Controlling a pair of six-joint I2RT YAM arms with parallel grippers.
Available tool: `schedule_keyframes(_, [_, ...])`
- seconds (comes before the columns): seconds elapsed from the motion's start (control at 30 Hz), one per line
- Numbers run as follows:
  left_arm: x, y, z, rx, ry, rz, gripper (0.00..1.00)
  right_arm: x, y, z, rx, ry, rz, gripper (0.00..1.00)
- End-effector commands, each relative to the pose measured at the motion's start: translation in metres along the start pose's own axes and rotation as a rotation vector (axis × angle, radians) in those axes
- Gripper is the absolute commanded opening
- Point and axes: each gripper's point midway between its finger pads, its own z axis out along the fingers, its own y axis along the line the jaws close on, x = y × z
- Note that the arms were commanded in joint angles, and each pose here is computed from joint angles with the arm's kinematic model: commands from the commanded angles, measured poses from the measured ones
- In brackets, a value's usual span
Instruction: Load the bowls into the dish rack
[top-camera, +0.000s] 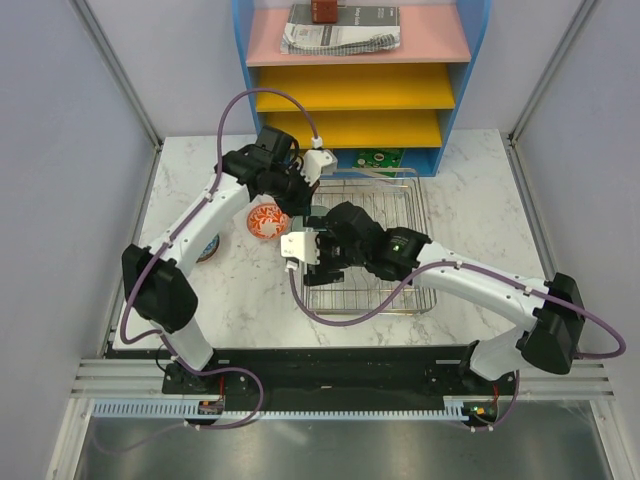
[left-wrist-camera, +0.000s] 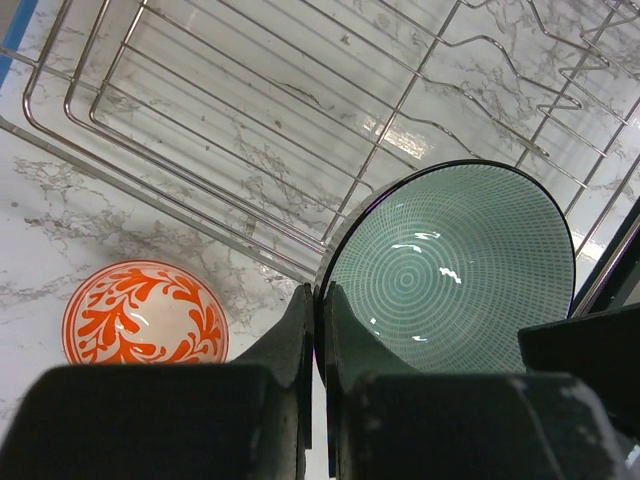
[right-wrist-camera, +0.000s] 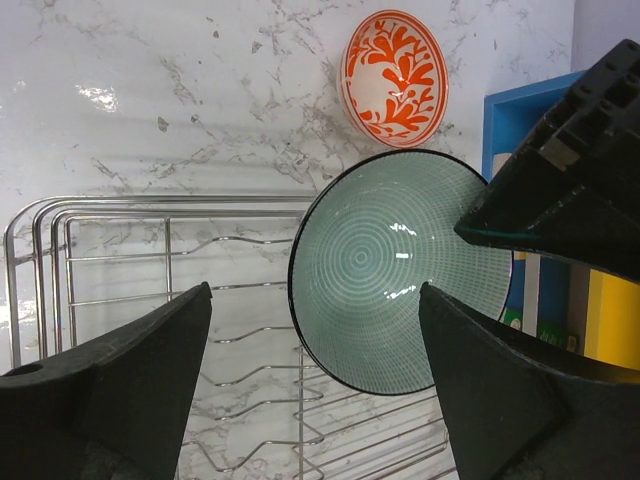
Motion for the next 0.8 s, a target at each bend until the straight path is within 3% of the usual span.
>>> schedule_keyframes(0.0, [-0.029, -0.011, -0.019, 0.03, -0.087, 0.064, 0.02, -0.018, -0.017, -0.003, 0.05, -0.023, -0.006, 0.91])
schedule_keyframes(0.47, [-0.032, -0.025, -0.019, 0.06, -0.083, 0.076, 0.02, 0.001, -0.008, 0.022, 0.0, 0.092, -0.064, 0.72])
schedule_keyframes(0.53, [-0.032, -0.026, -0.02, 0.06, -0.085, 0.078, 0.02, 0.004, -0.007, 0.024, -0.008, 0.112, -0.065, 0.65])
schedule_keyframes(0.77, [-0.029, -0.027, -0.017, 0.069, -0.074, 0.077, 0.02, 0.005, -0.007, 0.028, -0.01, 0.137, -0.07, 0.65])
